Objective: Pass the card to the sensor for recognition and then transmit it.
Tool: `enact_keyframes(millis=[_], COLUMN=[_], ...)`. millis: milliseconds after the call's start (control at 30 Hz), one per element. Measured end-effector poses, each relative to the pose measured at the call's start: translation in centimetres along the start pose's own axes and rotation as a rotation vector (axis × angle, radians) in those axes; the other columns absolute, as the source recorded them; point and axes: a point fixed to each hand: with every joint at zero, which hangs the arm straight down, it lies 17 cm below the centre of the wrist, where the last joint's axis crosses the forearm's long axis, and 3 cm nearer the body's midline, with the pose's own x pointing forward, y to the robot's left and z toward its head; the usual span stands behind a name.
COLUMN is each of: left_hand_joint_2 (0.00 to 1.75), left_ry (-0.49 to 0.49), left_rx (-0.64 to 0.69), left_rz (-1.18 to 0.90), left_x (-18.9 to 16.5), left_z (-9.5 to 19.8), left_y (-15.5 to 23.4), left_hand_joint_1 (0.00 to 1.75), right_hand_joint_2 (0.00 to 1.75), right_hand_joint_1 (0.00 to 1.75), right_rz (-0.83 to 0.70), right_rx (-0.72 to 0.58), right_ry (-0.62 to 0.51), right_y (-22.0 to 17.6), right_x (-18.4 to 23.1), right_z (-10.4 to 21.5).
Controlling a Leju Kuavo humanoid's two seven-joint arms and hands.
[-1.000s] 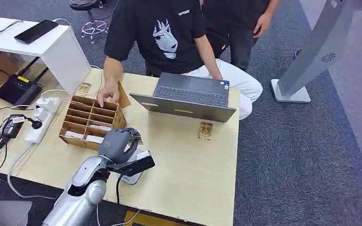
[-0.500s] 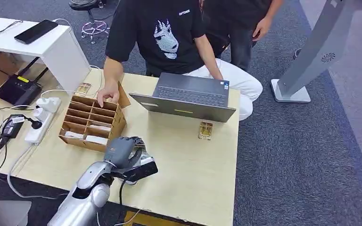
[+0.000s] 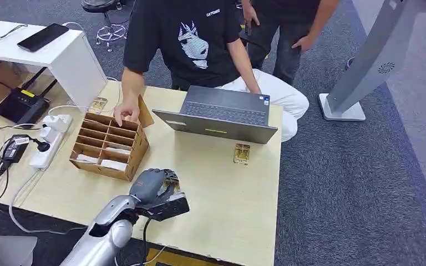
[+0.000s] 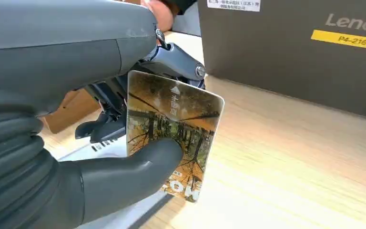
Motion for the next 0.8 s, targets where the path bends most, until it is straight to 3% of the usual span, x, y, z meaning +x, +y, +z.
enact_keyframes(millis=[367,800], left_hand_joint_2=[1.75,1.75], left_ry=[0.054,0.124], left_rx=[-0.080,0.021], left_rz=[-0.009,-0.063], left_x=[-2.6,-5.3], left_z=[1.5,1.2], left_y=[-2.8,0.5], left_hand_joint_1=[1.75,1.75], right_hand_joint_2=[1.75,1.75], right_hand_joint_1=[0.00,0.00], right_rz=[0.013,0.016], right_rx=[0.002,0.001], right_ry=[0.002,-0.003], right_y=[0.0,0.0], right_x=[-0.1,0.0], right_z=[0.0,0.0])
